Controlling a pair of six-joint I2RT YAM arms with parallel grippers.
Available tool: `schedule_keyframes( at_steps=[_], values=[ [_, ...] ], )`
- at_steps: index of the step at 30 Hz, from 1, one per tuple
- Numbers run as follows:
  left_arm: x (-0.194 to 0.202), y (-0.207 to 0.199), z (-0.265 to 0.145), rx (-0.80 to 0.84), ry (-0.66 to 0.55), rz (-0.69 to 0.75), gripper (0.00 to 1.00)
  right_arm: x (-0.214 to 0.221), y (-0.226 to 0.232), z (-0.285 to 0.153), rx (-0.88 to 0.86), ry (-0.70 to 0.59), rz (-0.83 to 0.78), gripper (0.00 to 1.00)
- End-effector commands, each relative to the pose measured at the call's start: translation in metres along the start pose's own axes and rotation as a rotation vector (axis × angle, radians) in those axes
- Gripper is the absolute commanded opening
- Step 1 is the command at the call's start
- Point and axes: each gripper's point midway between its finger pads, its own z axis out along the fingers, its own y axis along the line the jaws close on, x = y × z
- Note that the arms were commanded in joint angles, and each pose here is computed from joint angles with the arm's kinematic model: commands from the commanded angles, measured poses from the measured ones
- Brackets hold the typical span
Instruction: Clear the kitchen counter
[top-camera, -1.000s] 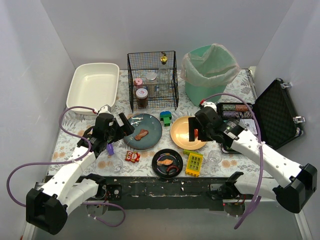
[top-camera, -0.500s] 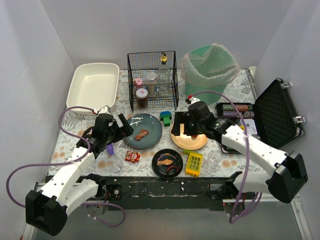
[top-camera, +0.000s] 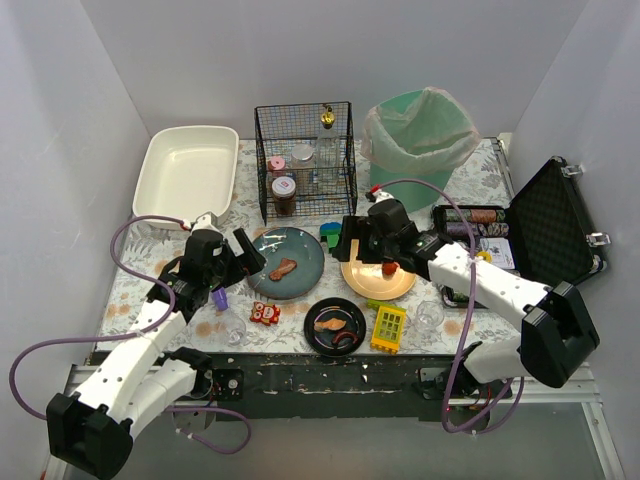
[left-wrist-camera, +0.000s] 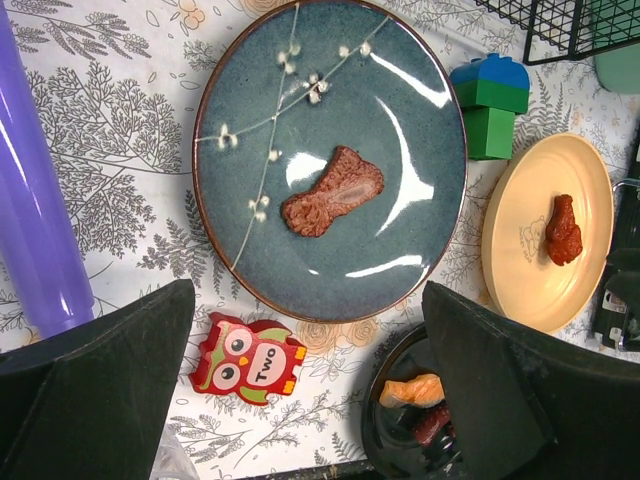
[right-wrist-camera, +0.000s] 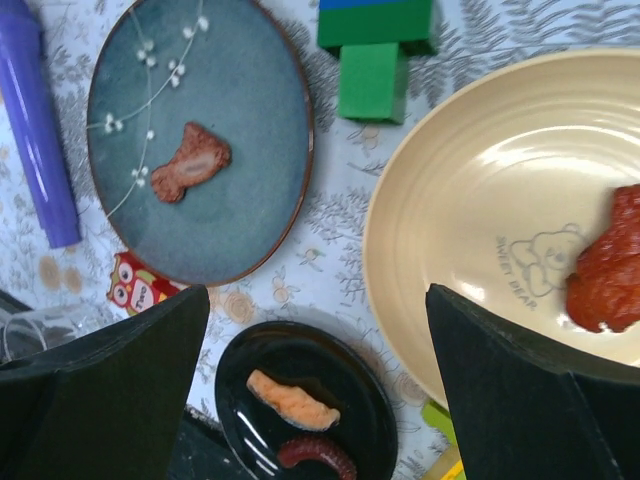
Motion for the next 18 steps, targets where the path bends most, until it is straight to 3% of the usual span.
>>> schedule_keyframes(
  at_steps=[1,6,9,13,15,18],
  values=[
    [-0.014,-0.005,-0.011,0.006,-0.042,-0.008,0.98,-0.029,-0.005,-0.005,0.044,-0.059,-0.023,0.98],
    [-0.016,-0.005,-0.014,0.002,-0.051,-0.007,0.98,-0.059,-0.031,-0.027,0.159,-0.201,-0.123,0.98],
    [-0.017,-0.005,-0.014,-0.001,-0.053,-0.006,0.98,-0.066,-0.034,-0.032,0.045,-0.205,-0.106,0.98],
    [-0.019,-0.006,-0.012,-0.003,-0.053,-0.010,0.98,-0.047,-0.010,-0.025,-0.268,-0.102,-0.072,0.93],
    [-0.020,-0.007,-0.013,-0.002,-0.054,-0.012,0.98,-0.051,-0.009,-0.024,-0.282,-0.152,-0.023,0.98],
    [-0.023,-0.007,-0.016,-0.006,-0.065,-0.012,0.98,-0.057,-0.019,-0.026,-0.230,-0.217,-0.002,0.98]
  ],
)
